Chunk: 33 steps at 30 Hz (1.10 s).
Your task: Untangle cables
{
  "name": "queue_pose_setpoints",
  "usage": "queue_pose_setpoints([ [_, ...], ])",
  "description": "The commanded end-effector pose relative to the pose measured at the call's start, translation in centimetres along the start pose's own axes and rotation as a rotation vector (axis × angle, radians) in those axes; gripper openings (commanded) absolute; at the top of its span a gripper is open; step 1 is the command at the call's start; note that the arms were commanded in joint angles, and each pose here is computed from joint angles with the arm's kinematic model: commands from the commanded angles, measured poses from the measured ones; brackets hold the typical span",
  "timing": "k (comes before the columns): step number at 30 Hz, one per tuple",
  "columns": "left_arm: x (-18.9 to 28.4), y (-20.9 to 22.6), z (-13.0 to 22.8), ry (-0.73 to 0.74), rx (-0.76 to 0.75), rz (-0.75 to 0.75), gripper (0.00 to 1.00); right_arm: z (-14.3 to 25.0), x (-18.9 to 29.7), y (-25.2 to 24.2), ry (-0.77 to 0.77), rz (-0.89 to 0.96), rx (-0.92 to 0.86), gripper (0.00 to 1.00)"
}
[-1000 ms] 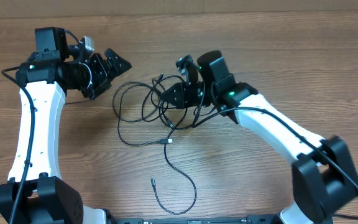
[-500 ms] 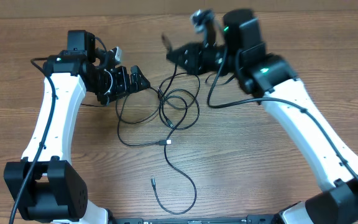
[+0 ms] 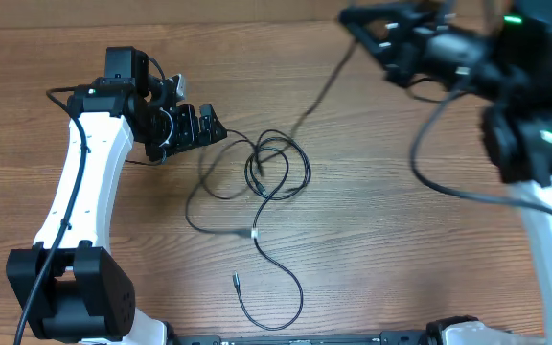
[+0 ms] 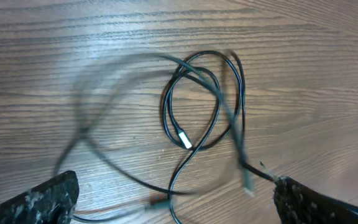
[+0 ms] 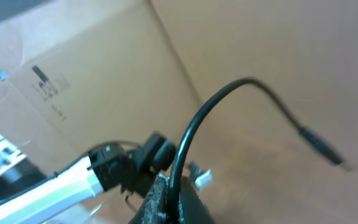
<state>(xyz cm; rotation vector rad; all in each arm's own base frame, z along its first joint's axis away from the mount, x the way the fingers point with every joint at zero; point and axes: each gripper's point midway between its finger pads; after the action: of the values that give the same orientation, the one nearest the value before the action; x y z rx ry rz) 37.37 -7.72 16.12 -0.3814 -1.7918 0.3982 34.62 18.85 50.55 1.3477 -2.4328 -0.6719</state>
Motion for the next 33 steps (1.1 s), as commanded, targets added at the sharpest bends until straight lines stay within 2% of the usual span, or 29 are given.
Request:
queue_pose_setpoints([
  [1, -0.8, 0.3, 0.4, 0.016, -0.020, -0.004, 0.99, -3.0, 3.7, 2.9, -0.093, 0.000, 0.112, 0.04],
  [5, -1.9, -0.6, 0.9, 0.023, -0.018, 0.086, 1.00, -3.3, 5.4, 2.2, -0.108, 0.053, 0.066, 0.04],
  [9, -2.9, -1.8, 1.1, 0.018, 0.008, 0.196, 1.00, -2.0, 5.2, 1.3, -0.061, 0.068, 0.006, 0.04],
  [13, -3.2, -2.3, 1.3, 0.028, 0.101, 0.238, 0.99, -0.3, 4.4, 1.7, 0.034, -0.039, -0.005, 0.04],
  [17, -2.2, -5.2, 1.3, 0.043, 0.095, 0.417, 1.00, 0.5, 3.5, 1.2, 0.089, -0.108, -0.039, 0.04],
  [21, -1.7, -7.5, 1.5, 0.060, 0.068, 0.525, 1.00, 0.6, 2.9, 1.4, 0.126, -0.198, -0.085, 0.04],
  [23, -1.7, -8.6, 1.5, 0.047, 0.001, 0.555, 0.96, 0.0, 2.4, 0.6, 0.112, -0.179, -0.149, 0.04],
  [27, -2.6, -11.2, 2.1, -0.008, -0.310, 0.579, 0.92, -0.7, 1.5, -1.5, 0.081, -0.120, -0.336, 0.04],
  [30, -3.4, -13.1, 3.4, -0.007, -0.488, 0.596, 0.91, -0.6, 1.0, -2.4, 0.088, -0.115, -0.394, 0.04],
  [33, -5.3, -13.6, 4.4, 0.014, -0.587, 0.493, 0.92, -0.5, 0.8, -2.9, 0.092, -0.111, -0.406, 0.04],
])
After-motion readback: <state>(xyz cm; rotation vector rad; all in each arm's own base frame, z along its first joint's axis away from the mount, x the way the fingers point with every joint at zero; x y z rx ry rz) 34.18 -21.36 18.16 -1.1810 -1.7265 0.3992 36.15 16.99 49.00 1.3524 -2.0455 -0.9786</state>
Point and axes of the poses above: each gripper's point midway between its finger pads, its own x axis back along the fingers, its own y axis along the line the jaws close on, z = x × y, and after that the axes turned 6 degrees about -x, right-handed
